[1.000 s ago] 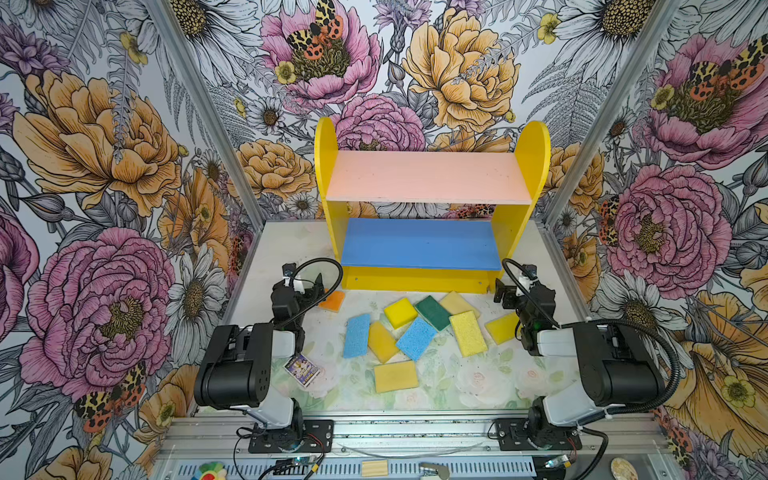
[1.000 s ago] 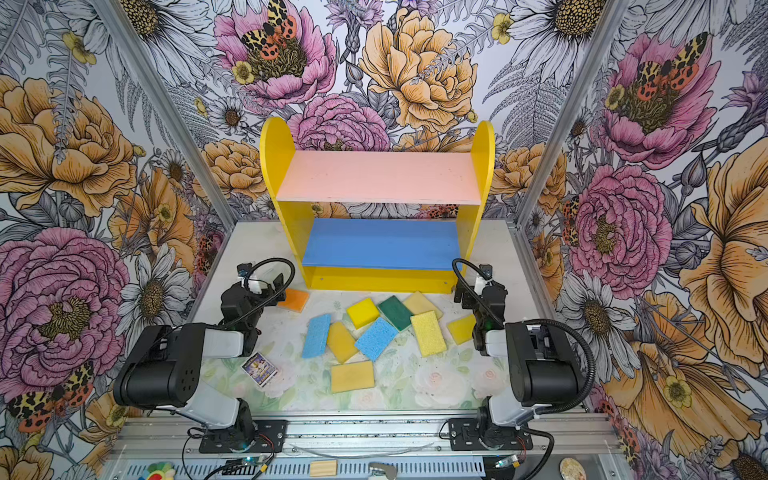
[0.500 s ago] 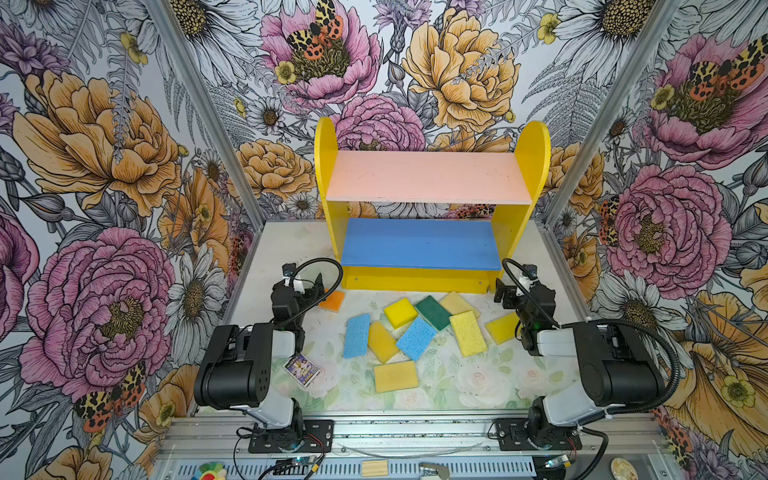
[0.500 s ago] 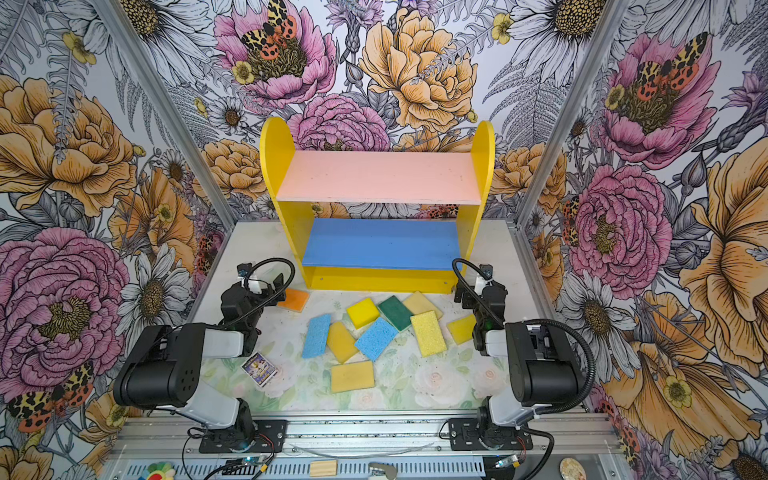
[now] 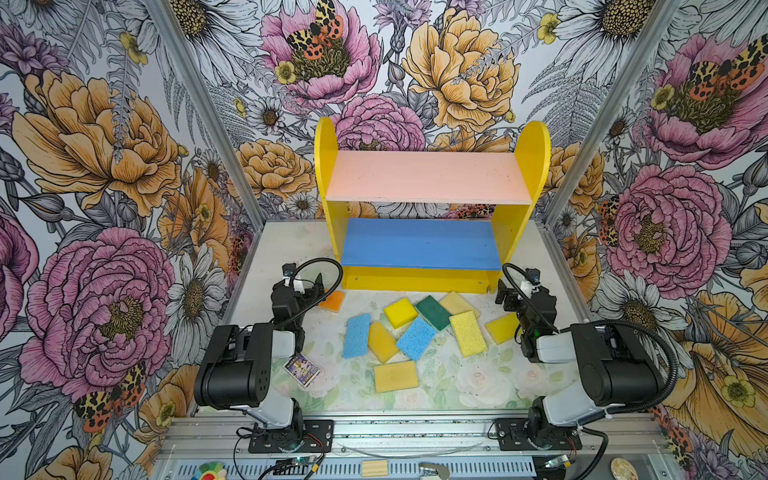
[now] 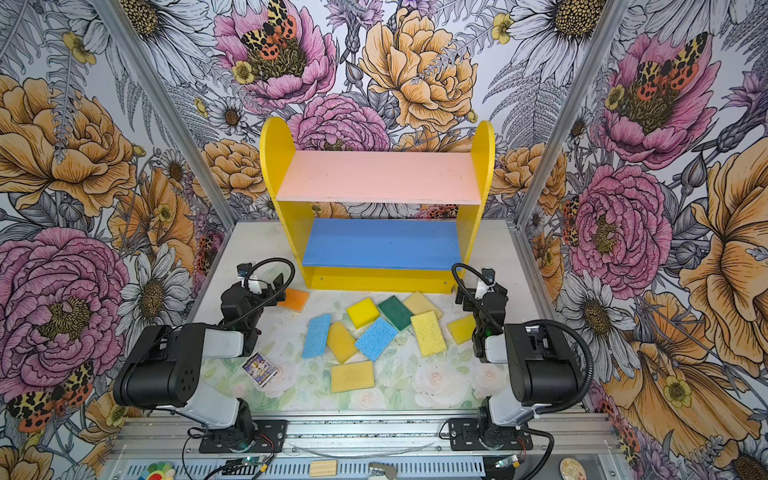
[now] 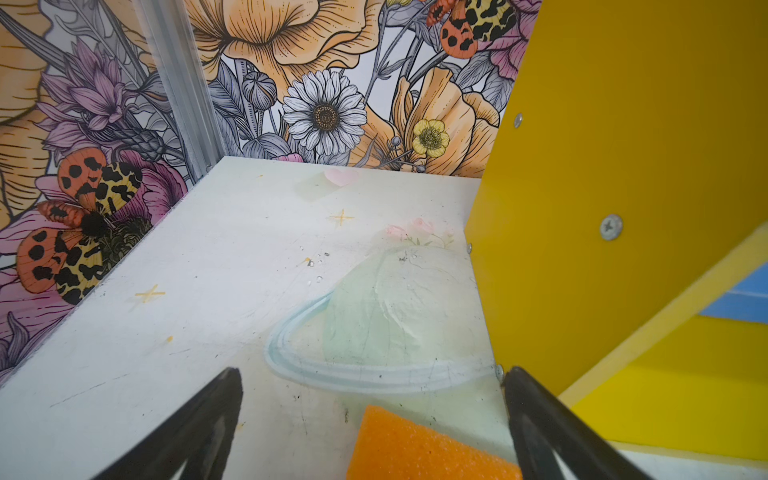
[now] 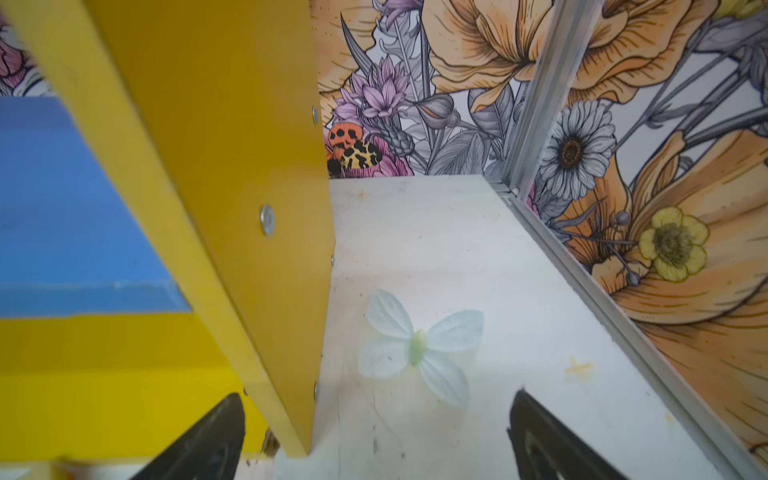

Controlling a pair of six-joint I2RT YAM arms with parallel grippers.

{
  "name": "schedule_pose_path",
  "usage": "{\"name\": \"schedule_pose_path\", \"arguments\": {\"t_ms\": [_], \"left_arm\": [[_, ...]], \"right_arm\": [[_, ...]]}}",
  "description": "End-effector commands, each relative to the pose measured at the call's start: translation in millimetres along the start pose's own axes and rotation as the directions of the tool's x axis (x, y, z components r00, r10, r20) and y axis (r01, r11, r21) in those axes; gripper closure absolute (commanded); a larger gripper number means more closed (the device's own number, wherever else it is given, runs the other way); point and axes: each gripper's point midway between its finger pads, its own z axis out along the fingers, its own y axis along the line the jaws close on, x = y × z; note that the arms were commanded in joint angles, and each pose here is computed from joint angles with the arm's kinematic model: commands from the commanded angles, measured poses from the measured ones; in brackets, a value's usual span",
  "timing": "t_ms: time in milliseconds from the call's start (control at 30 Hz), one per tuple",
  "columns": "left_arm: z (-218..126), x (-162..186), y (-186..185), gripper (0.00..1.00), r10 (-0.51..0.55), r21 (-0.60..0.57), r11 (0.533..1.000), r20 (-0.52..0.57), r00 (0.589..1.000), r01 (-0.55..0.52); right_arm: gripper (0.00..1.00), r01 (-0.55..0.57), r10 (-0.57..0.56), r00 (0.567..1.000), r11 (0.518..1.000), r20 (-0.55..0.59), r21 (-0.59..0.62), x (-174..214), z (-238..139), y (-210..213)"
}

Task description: Place and organize the cleaning sponges onto the shelf

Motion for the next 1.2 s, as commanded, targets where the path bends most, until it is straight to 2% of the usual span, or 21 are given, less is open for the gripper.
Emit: {"name": "schedule_pose_path", "arguments": {"t_ms": [0,600,733,800,900,1000,1100,1167], "left_arm": [[0.1,-7.4,-2.9,0.01,0.012,0.017,1.000,0.026,1.000,-0.013],[0.2,-7.7,-2.6,0.01,0.012,0.017,1.000,0.027,1.000,-0.013],[-8.2,-11.2,21.4,0.01,-0.047,-0.108,0.993,0.069,0.997,0.054],[-12.7,-17.5,23.9,0.01,-0.038,-0.145,0.988,0.080,0.996,0.050],[-22.2,-37.7,32.8,0.01,-0.034,-0.267,0.963,0.013,0.999,0.037],[-31.5,-62.9,40.2,0.01,-0.100,-0.342,0.936,-0.045,0.994,0.079],[-48.4,-77.0,34.2,0.01,-0.177,-0.330,0.933,-0.063,0.982,0.147],[-58.4,-82.7,24.3,0.01,-0.233,-0.285,0.937,-0.071,0.970,0.204]], "right_arm": [[0.00,-0.006,0.006,1.000,1.000,-0.027,-0.003,-2.6,5.6,1.8],[0.01,-0.014,0.014,1.000,1.000,-0.020,0.006,-3.9,5.2,-0.1],[0.01,-0.058,0.050,0.997,0.989,0.060,0.135,-21.0,-18.7,-22.0],[0.01,-0.074,0.064,0.996,0.980,0.058,0.185,-32.2,-28.9,-30.3],[0.00,-0.211,0.204,0.977,0.949,0.057,0.233,-63.6,-45.8,-42.6],[0.01,-0.304,0.286,0.951,0.936,0.120,0.176,-99.5,-62.6,-37.7],[0.01,-0.354,0.343,0.934,0.926,0.099,0.133,-118.5,-75.9,-30.2],[0.00,-0.369,0.367,0.930,0.926,0.035,0.081,-123.9,-80.7,-18.2]]}}
